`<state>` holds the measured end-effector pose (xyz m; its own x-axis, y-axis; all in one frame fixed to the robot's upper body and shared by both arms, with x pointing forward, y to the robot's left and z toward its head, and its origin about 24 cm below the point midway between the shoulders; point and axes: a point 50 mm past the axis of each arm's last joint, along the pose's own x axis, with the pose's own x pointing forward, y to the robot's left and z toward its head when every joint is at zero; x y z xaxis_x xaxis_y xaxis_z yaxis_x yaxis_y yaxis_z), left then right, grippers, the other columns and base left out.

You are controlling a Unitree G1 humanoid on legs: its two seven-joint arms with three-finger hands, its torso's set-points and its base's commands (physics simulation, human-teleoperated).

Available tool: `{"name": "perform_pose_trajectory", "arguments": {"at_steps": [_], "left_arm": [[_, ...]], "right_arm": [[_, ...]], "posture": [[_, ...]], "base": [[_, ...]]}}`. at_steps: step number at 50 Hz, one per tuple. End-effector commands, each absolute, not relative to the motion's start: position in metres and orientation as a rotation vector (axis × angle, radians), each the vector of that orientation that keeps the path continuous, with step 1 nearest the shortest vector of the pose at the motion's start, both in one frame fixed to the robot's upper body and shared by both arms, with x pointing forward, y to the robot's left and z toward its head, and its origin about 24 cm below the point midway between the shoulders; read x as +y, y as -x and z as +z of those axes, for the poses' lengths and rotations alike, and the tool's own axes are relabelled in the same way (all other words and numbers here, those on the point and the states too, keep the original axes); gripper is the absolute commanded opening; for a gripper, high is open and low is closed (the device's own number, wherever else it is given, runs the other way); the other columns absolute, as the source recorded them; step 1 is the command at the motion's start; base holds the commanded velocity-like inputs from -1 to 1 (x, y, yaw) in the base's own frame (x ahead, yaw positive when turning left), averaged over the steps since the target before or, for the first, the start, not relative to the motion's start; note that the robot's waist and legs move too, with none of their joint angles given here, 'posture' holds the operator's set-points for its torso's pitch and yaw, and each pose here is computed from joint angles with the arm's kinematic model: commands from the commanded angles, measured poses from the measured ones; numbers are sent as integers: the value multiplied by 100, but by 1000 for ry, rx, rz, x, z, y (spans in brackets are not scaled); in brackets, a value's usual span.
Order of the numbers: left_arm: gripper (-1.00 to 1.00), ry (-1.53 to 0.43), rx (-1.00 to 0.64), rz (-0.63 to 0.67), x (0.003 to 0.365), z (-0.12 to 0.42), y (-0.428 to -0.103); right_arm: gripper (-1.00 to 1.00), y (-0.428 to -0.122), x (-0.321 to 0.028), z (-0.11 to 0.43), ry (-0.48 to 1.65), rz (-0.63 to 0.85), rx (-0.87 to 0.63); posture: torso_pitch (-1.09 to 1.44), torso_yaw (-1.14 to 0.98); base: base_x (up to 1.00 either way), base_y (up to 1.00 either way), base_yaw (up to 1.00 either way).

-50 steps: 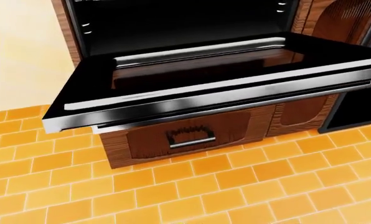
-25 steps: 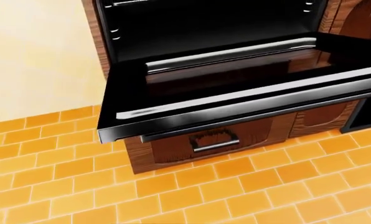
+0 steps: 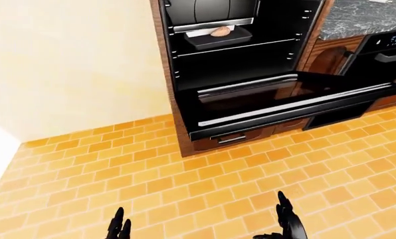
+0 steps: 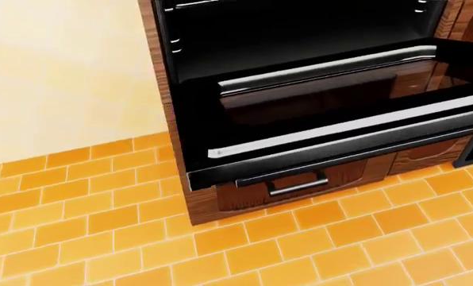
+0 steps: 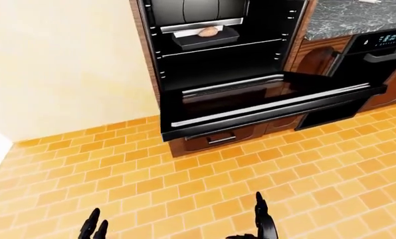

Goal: Close the oven door.

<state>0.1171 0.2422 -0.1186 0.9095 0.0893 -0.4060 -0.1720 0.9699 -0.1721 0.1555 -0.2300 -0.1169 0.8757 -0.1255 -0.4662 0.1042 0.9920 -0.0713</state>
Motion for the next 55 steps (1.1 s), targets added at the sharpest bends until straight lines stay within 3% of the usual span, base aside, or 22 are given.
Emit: {"name": "perform_pose_trajectory", "arguments": {"at_steps": [1, 31, 46, 55], "left_arm": [[100, 189, 360, 117, 242, -113, -126], [100, 188, 366, 115, 240, -115, -123], [100, 193, 368, 115, 243, -114, -123], [100, 192, 366, 115, 242, -114, -124]], "right_arm": [[100, -166, -241, -107, 71, -141, 422], [100, -162, -235, -108, 99, -98, 415], [100, -165, -235, -97, 223, -198, 296], [100, -165, -241, -98, 125, -195, 307]], "posture": [[0, 0], [0, 0], [0, 0], [0, 0]], "base": [[1, 34, 0], [0, 27, 0], [0, 0, 0], [0, 0, 0]]}}
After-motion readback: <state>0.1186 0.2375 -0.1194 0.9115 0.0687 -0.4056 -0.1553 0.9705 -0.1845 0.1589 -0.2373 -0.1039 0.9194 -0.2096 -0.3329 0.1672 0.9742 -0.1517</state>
